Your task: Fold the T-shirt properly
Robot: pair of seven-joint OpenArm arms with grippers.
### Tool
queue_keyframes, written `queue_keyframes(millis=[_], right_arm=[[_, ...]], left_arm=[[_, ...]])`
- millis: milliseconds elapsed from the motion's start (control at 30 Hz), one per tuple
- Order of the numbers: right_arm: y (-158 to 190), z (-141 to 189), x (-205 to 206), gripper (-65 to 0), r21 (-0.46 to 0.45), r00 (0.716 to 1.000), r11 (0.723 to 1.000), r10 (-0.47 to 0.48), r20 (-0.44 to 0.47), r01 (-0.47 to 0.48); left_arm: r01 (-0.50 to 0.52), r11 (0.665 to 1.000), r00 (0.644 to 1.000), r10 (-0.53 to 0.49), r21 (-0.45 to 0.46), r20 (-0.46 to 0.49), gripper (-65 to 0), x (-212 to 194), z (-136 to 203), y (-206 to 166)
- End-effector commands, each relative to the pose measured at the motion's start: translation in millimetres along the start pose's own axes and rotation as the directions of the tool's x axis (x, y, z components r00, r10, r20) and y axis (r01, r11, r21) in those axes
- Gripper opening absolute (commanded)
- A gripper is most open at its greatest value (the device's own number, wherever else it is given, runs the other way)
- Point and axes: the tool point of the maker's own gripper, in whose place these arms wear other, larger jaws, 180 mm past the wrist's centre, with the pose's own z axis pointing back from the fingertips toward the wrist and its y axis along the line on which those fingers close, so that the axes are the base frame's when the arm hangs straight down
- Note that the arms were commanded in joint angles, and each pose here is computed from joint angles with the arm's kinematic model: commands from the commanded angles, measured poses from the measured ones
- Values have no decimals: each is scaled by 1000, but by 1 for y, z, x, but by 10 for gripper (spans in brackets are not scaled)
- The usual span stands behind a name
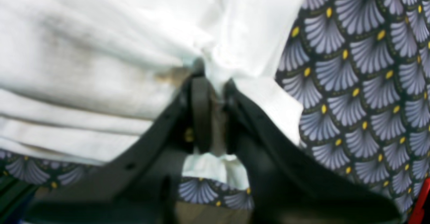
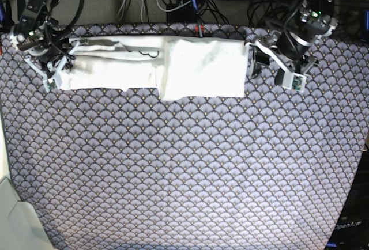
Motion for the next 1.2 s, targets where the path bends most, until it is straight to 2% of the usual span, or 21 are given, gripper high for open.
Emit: queue_keyframes(millis=[0,100,233,433,533,800,1100,1167], right_arm=[[-6,2,-8,-650,-27,999,1000,12,-38,-13],[-10,10,3,-650,-49,1000,998,28,-8,-28],[-13,29,18,-650,-94,997,993,70,40,-66],[-5,50,40,-650,-127,988,988,98,116,-83],[12,54,48,-650,-106,984,990,105,147,-90],[52,48,47,-650,-17,982,994,108,156,-107],[82,49,61,-650,42,977,999,23,210,-33],[95,49,71,-650,72,972,996,35,231,-53]], left_arm=[[11,1000,999,-11,-1,41,-265,11,3,0],[8,1000,999,-9,8,41,-266,11,3,3],[-17,997,998,12,81,62,-266,16,10,30],[-57,986,998,53,158,28,-266,0,13,62],[-77,981,997,79,177,-4,-266,-15,11,71],[-129,970,984,151,207,-95,-266,-57,3,85],[-126,970,984,148,207,-97,-266,-57,5,84],[-126,970,983,150,207,-105,-266,-60,6,83]])
